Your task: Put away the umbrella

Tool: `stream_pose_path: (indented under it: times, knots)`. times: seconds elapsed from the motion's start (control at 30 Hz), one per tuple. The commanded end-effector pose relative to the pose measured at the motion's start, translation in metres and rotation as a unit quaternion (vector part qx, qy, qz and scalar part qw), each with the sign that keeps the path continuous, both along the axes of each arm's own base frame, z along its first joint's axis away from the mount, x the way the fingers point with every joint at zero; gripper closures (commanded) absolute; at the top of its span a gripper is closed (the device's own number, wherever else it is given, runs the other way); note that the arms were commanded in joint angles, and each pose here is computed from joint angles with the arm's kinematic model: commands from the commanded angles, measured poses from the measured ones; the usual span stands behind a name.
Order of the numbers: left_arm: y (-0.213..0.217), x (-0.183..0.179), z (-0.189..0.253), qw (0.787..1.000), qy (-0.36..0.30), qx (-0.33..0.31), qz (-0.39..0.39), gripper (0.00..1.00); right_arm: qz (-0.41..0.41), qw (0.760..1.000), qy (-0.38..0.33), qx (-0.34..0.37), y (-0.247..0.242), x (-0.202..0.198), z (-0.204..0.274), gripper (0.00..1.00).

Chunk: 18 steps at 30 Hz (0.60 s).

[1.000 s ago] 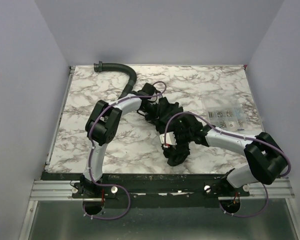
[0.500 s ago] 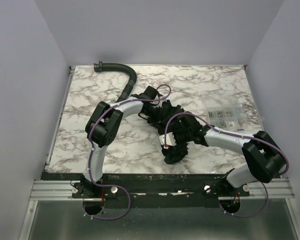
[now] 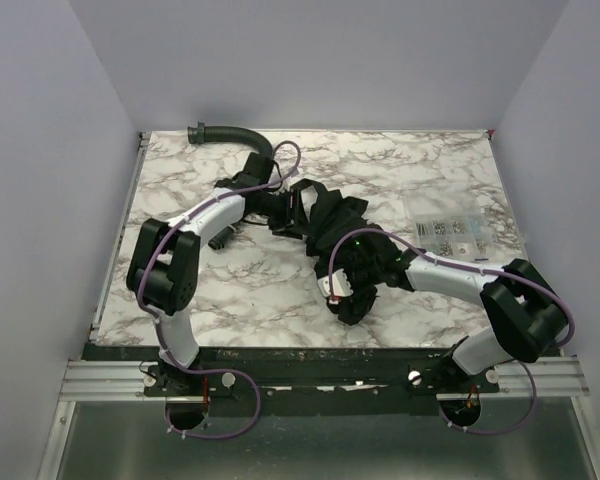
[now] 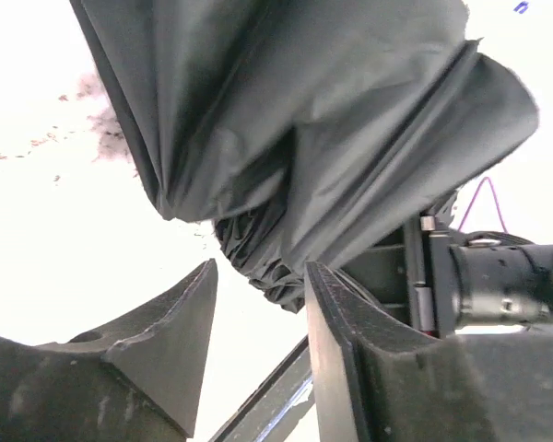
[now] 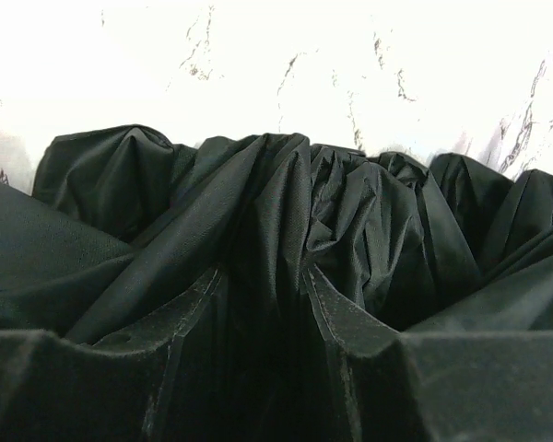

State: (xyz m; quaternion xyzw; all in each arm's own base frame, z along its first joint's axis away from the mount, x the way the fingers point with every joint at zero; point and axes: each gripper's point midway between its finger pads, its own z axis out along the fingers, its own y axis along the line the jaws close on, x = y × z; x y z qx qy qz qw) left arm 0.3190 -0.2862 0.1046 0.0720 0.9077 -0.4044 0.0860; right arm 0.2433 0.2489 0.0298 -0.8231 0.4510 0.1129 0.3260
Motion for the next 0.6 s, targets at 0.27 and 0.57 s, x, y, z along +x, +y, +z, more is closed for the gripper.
stream_pose_path:
  times: [0.27,0.57]
  knots:
    - [0.027,0.053,0.020,0.997,-0.047,0.004,0.066,0.35,0.058,0.988,0.097,-0.103,-0.045,-0.057,-0.048,0.64]
    - [0.001,0.071,0.001,0.997,-0.006,0.070,0.045,0.39,0.122,0.981,0.095,-0.114,-0.038,-0.068,-0.041,0.65]
